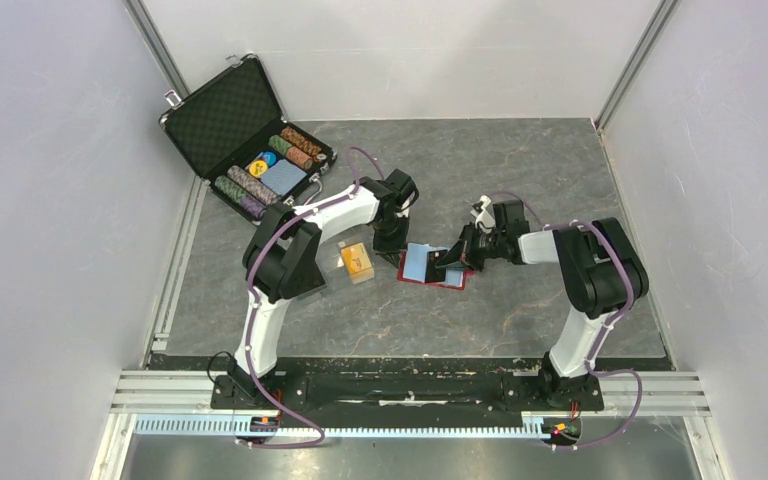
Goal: Put the credit cards into the card holder
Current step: Insert the credit card into the card holder.
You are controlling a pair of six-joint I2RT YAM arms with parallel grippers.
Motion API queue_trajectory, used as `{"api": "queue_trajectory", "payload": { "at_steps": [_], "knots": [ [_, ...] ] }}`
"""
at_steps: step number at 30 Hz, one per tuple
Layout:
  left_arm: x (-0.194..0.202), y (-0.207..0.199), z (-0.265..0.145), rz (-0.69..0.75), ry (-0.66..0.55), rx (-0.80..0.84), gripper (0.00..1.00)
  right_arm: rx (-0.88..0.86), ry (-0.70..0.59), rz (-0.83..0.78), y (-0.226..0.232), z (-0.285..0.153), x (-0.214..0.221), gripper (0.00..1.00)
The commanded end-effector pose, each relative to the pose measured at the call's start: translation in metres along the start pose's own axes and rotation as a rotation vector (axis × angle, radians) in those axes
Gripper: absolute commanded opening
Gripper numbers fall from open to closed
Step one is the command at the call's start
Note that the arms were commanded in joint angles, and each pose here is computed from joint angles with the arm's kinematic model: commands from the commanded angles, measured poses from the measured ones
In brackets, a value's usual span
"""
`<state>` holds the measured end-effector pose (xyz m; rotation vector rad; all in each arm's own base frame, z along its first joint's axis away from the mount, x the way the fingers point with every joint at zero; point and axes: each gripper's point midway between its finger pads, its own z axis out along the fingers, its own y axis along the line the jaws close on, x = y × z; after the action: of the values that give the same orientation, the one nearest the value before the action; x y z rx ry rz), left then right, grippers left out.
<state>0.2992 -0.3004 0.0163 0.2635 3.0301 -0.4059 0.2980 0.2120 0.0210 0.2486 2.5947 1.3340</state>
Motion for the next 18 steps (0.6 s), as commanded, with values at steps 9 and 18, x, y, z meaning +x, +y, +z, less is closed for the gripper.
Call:
{"api": "queue_trajectory", "payload": {
  "at_steps": [9,18],
  "knots": [
    [0.018,-0.008,0.015,0.054,0.067,0.001,0.02,0.012,-0.01,-0.049,-0.003,0.012,-0.019,0.0],
    [0.021,-0.007,0.016,0.053,0.071,-0.003,0.02,0.041,-0.045,-0.053,-0.008,0.012,-0.023,0.0]
  ]
}}
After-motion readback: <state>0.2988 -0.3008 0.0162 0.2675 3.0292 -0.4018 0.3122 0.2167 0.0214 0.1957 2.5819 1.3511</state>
